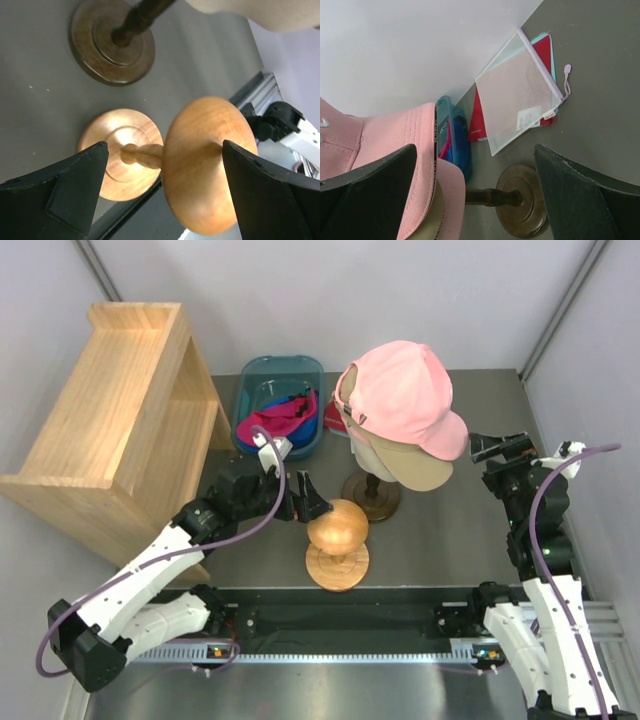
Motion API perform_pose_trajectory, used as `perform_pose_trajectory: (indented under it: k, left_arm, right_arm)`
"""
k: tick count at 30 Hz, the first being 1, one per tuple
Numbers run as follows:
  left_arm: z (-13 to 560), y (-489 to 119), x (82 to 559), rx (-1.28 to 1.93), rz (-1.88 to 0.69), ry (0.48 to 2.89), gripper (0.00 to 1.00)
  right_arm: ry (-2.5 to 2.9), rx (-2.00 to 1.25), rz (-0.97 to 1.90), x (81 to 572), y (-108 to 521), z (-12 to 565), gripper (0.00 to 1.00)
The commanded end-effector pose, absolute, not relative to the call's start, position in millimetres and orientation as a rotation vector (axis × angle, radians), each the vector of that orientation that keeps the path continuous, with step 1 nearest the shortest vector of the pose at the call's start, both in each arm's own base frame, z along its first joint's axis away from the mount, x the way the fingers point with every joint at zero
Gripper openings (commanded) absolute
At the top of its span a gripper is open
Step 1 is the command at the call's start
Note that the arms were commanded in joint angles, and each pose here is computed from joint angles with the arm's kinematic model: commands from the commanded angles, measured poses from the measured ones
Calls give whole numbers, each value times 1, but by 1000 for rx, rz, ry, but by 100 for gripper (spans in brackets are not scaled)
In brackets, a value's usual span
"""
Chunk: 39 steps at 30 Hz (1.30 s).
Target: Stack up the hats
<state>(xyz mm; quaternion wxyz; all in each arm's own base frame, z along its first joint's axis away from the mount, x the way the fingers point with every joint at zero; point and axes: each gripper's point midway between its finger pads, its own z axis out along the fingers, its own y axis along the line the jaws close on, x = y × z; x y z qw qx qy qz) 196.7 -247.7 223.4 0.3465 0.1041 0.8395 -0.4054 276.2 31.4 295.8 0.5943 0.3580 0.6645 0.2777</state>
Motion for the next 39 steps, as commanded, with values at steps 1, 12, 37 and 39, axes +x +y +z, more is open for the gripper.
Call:
perform_pose_trajectory:
  k: [1, 12, 37, 39]
  left_arm:
    - [207, -238, 210, 286, -909, 2215, 99]
    - [233, -216, 267, 144, -701, 2138, 99]
    - [208, -189, 543, 303, -292, 1965, 97]
    - [210, -192, 552, 303, -295, 1953, 96]
  right_arm:
    - [1459, 806, 635, 277, 24, 327, 100]
    - [1459, 817, 626, 281, 22, 324, 100]
    - [1329, 927, 554, 267, -6, 330, 100]
    - [1329, 924, 548, 267, -6, 335, 100]
